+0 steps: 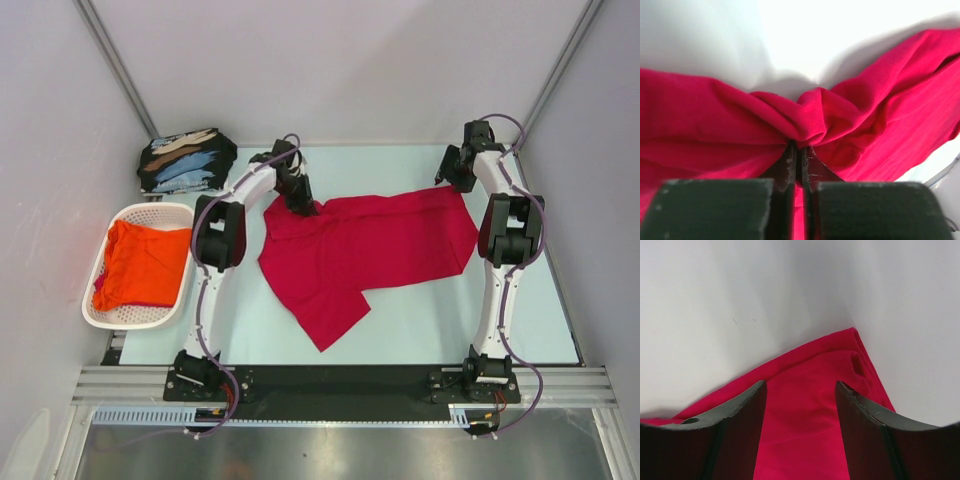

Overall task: Fold and stack the t-shirts
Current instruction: Fold the flattened tshirt in 1/3 of the way

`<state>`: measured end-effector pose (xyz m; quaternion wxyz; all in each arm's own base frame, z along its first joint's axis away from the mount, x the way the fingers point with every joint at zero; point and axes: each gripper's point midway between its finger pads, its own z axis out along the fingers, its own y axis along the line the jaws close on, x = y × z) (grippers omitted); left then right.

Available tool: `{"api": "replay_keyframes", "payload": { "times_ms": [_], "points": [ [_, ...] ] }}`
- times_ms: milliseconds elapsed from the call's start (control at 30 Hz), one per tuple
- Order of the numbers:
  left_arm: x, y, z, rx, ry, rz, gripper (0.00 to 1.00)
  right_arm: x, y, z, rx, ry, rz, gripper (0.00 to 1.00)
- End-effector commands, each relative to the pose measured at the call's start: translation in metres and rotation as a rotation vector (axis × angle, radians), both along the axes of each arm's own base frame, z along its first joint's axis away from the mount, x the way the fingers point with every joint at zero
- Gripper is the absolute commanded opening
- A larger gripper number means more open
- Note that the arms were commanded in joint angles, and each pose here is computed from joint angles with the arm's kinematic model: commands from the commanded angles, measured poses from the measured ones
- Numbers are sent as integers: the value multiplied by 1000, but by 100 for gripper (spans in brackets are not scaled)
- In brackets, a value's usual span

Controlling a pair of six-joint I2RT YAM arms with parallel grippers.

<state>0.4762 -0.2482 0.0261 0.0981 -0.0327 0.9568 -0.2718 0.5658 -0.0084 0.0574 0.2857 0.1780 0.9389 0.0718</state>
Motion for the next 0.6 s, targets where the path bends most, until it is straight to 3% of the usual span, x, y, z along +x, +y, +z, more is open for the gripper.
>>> {"api": "replay_keyframes", "payload": {
  "times_ms": [0,33,67,133,167,267,433,567],
  "points": [
    [-15,17,35,83,-50,-19,25,3,3,42,12,-82,19,62],
    [-19,24,31,122,-52,-19,27,2,4,42,15,-82,22,62],
    [-19,28,37,140,-67,-14,41,2,4,43,16,-85,23,62],
    [-23,41,33,204,-67,-8,55,2,5,43,21,-84,26,62],
    [-24,45,33,227,-63,6,71,1,6,44,24,-84,26,62],
    [-28,59,24,299,-48,31,87,-1,8,47,27,-87,32,61],
    [-22,71,13,352,-40,71,93,-7,11,49,25,-86,44,61],
    [-6,70,28,297,-94,114,93,-11,13,51,24,-91,53,61]
  ]
}}
